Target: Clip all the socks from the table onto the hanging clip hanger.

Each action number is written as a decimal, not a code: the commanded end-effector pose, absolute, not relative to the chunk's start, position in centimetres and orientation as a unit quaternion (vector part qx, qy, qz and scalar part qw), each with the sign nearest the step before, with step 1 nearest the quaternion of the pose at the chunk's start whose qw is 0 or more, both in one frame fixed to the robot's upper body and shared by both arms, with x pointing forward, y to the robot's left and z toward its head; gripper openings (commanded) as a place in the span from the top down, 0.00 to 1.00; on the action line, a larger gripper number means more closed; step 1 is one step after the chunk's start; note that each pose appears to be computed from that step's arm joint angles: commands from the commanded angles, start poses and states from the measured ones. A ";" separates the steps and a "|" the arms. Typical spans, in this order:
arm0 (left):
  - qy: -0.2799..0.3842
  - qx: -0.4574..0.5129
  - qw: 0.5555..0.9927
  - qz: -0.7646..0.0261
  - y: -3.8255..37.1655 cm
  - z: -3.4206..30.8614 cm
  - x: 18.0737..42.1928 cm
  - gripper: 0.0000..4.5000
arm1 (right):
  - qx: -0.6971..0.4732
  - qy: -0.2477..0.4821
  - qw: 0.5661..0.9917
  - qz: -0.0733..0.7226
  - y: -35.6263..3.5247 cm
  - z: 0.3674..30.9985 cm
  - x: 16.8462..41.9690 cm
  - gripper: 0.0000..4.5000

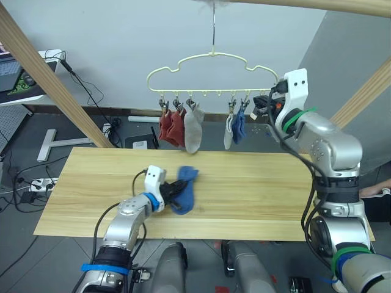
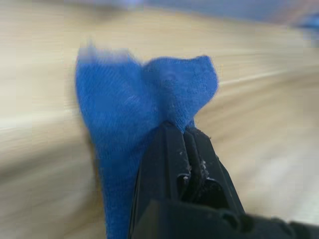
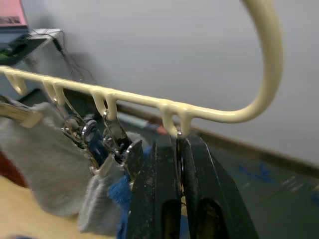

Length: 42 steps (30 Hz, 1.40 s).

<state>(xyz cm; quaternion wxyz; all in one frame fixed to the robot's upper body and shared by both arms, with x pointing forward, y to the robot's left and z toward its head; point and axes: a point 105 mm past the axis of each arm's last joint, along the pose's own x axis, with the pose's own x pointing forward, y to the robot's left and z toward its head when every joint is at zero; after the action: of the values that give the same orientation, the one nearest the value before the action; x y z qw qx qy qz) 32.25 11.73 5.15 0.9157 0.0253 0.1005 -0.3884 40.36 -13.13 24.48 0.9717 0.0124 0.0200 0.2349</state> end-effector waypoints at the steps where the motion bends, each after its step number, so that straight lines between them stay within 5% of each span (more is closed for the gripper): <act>1: -0.014 0.025 0.874 -0.484 6.8 11.5 30.3 0.99 | 0.096 0.083 0.960 0.249 -14.3 25.5 40.0 1.00; 12: -0.143 0.079 0.844 -0.511 1.4 17.4 30.2 0.99 | 0.201 0.173 0.927 0.264 -14.1 25.6 39.1 1.00; 42: -0.204 0.088 0.843 -0.490 0.6 19.0 32.0 0.99 | 0.264 0.197 0.904 0.272 -13.7 25.9 38.4 1.00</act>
<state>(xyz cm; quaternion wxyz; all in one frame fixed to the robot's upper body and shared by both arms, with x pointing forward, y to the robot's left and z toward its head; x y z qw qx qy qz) 32.37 0.99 17.67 0.8505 0.0903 -0.1742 -0.4880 38.50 -13.39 25.09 0.9036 0.2579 0.2077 0.2719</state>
